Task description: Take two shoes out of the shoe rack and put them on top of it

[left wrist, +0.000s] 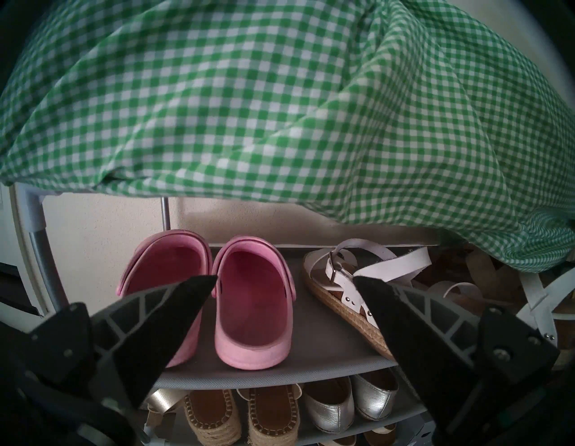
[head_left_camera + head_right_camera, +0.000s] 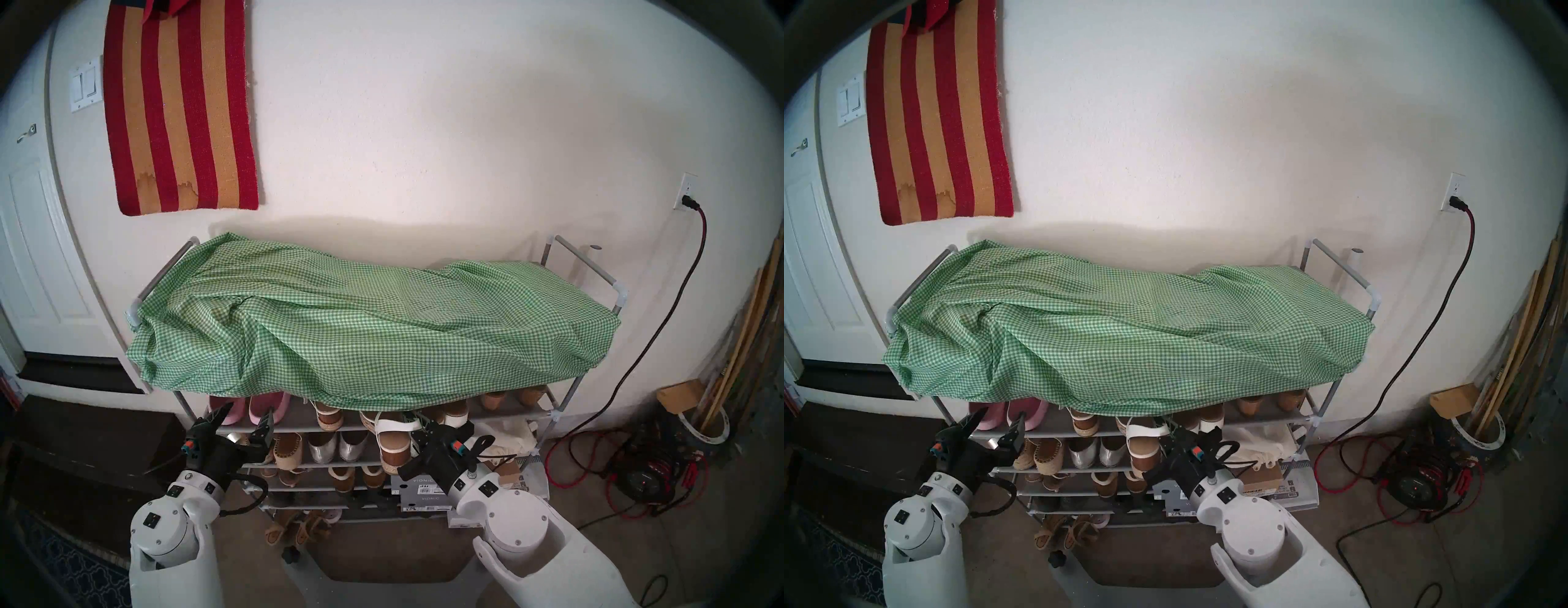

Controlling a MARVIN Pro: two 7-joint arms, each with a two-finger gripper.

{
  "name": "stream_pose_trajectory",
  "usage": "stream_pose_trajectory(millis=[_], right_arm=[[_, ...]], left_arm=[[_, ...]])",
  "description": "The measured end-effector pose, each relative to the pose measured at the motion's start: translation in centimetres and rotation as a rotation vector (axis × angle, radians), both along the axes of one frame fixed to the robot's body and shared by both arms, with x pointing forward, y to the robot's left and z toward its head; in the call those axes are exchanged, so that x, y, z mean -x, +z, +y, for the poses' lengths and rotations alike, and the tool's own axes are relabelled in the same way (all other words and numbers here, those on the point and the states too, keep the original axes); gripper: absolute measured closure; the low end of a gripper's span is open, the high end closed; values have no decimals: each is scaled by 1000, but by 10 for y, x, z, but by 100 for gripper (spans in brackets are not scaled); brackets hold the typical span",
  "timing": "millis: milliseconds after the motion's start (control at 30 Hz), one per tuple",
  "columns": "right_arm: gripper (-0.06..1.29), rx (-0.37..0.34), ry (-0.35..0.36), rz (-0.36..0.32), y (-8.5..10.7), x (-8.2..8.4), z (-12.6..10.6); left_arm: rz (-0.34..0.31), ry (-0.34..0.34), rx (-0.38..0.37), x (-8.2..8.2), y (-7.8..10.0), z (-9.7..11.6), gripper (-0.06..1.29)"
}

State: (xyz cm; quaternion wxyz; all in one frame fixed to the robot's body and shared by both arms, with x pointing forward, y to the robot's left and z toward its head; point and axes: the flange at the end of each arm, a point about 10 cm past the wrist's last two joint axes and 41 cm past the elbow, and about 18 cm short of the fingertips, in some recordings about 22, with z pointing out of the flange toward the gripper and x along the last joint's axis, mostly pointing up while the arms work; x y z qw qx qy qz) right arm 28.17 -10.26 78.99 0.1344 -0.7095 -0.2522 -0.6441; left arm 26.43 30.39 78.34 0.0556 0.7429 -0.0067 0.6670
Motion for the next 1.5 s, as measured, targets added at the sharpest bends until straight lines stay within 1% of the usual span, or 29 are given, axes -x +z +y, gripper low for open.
stream_pose_trajectory(millis=[267,433,567,733,800,833,933,1233,1500], right_arm=[[125,-22,-37,2,13,21,-17],[125,-43,-77,5,19,35,-35],[125,-55,-98,8,18,44,-46],[125,-86,-127,8,17,56,-59],[125,-103,-138,10,15,64,-65],[125,-105,-138,10,15,64,-66],[125,-125,-147,7,13,74,-73],[125,-143,-147,13,8,87,-81],[125,-148,-135,19,7,92,-81]], left_arm=[[0,0,0,0,0,0,-4],[0,0,0,0,0,0,-4],[0,0,0,0,0,0,-4],[0,0,0,0,0,0,-4],[0,0,0,0,0,0,-4],[0,0,0,0,0,0,-4],[1,0,0,0,0,0,-4],[2,0,0,0,0,0,-4],[2,-8,-2,0,0,0,-4]])
